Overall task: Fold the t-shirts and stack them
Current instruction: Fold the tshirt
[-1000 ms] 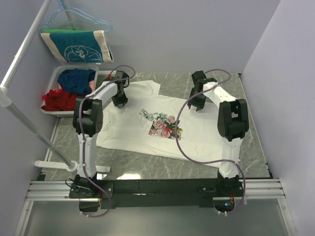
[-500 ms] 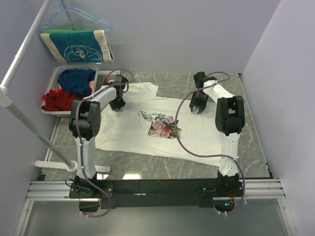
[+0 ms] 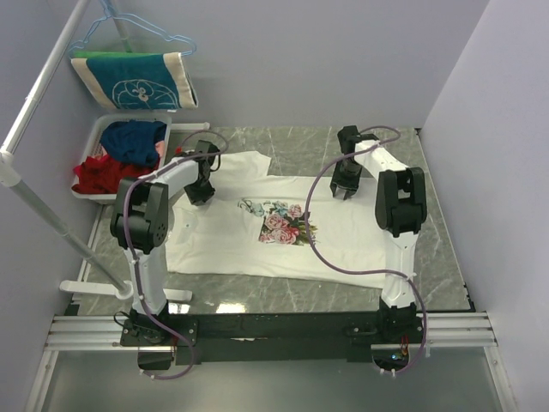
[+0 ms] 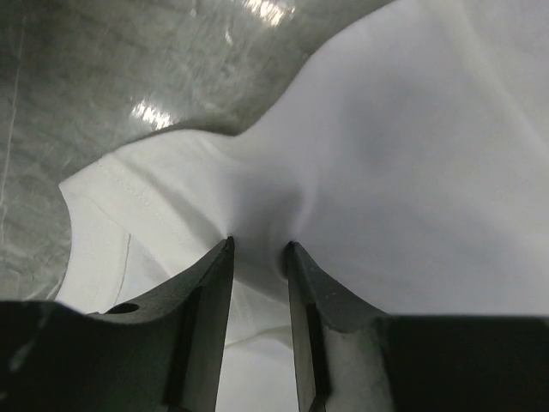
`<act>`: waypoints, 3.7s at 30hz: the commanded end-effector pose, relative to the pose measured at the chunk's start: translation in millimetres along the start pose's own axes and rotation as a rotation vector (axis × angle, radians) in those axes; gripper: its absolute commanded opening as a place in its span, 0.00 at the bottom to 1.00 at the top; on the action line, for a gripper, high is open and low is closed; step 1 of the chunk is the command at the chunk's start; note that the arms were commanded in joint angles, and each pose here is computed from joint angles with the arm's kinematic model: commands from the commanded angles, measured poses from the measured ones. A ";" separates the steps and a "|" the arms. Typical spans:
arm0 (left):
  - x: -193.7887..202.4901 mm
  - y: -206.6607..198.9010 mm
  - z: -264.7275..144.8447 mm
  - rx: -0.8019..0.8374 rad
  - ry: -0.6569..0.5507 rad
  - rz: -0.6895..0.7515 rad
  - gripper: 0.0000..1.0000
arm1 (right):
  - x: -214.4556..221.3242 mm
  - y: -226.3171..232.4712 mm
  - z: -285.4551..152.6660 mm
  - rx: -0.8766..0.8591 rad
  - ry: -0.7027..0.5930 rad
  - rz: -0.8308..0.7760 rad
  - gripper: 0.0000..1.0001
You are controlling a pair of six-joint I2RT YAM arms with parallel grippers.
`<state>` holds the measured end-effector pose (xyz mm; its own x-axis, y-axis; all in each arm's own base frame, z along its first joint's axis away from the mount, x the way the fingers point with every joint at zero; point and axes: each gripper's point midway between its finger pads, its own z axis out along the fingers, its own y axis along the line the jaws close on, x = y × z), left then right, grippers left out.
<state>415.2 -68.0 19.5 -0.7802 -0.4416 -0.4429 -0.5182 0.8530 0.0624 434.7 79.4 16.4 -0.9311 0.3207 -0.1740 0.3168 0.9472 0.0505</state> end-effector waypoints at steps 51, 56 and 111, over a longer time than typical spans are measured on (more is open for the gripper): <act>-106.9 -108.5 49.8 0.184 -0.120 0.118 0.44 | -28.7 12.1 -54.4 -0.032 -0.166 0.003 0.45; -117.5 -99.6 66.7 0.098 -0.174 0.122 0.45 | -25.9 19.2 -50.1 -0.057 -0.155 -0.006 0.45; -162.0 -66.2 -12.8 0.275 -0.175 0.077 0.56 | 341.3 294.0 -66.9 -0.402 -0.055 -1.208 0.46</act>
<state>564.5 -59.8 78.7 -0.7614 -0.3239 -0.5616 -0.3266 0.9399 -0.0993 208.7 464.6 52.6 -0.6043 -0.7032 -0.3747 -0.7852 0.6055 0.1300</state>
